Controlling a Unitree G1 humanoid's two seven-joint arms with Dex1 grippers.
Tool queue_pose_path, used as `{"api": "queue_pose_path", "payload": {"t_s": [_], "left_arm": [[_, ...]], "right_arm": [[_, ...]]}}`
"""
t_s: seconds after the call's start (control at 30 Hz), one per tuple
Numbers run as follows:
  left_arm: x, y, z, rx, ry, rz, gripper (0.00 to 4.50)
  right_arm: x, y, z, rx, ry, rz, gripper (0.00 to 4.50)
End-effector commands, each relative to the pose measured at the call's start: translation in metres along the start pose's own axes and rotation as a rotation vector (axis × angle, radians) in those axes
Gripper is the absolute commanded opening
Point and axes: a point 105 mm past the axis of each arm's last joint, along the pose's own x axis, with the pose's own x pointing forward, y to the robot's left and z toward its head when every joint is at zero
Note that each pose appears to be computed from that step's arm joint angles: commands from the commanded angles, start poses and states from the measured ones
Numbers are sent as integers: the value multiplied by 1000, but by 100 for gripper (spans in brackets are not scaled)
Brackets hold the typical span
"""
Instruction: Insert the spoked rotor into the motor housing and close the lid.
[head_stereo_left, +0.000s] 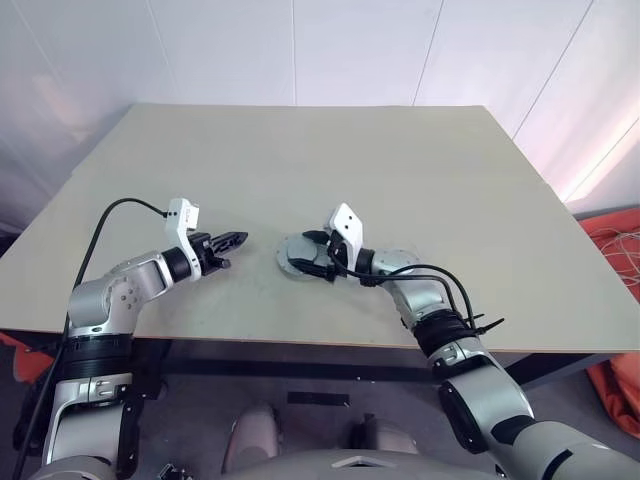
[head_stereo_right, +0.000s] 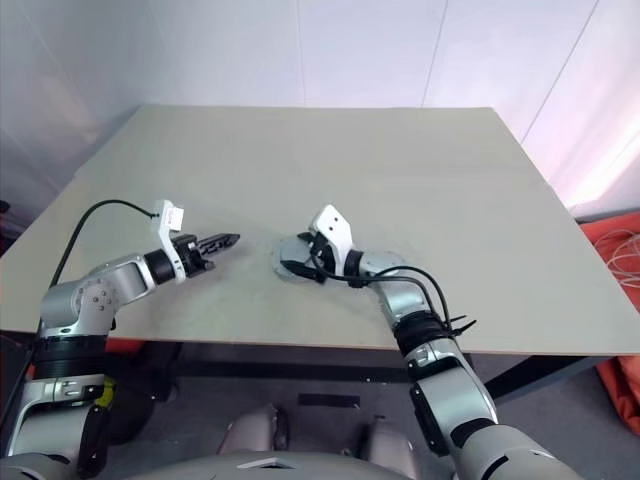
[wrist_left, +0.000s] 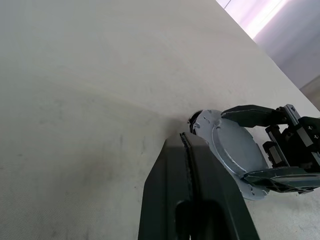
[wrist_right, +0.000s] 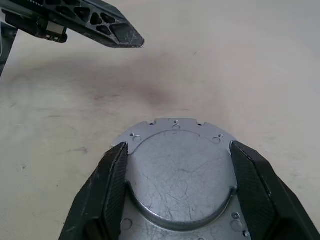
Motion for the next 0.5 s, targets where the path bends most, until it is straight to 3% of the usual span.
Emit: {"api": "queue_pose_path", "payload": {"t_s": [0.03, 0.3, 0.5], "left_arm": [[-3, -6, 12, 32, -28, -18, 0], [-2, -9, 12, 34, -24, -22, 0], [-3, -9, 12, 28, -26, -27, 0]], "right_arm": [[1, -4, 4, -21, -4, -9, 309], [0, -7, 4, -12, -6, -20, 309], [3, -15, 29, 25, -91, -33, 310]]}}
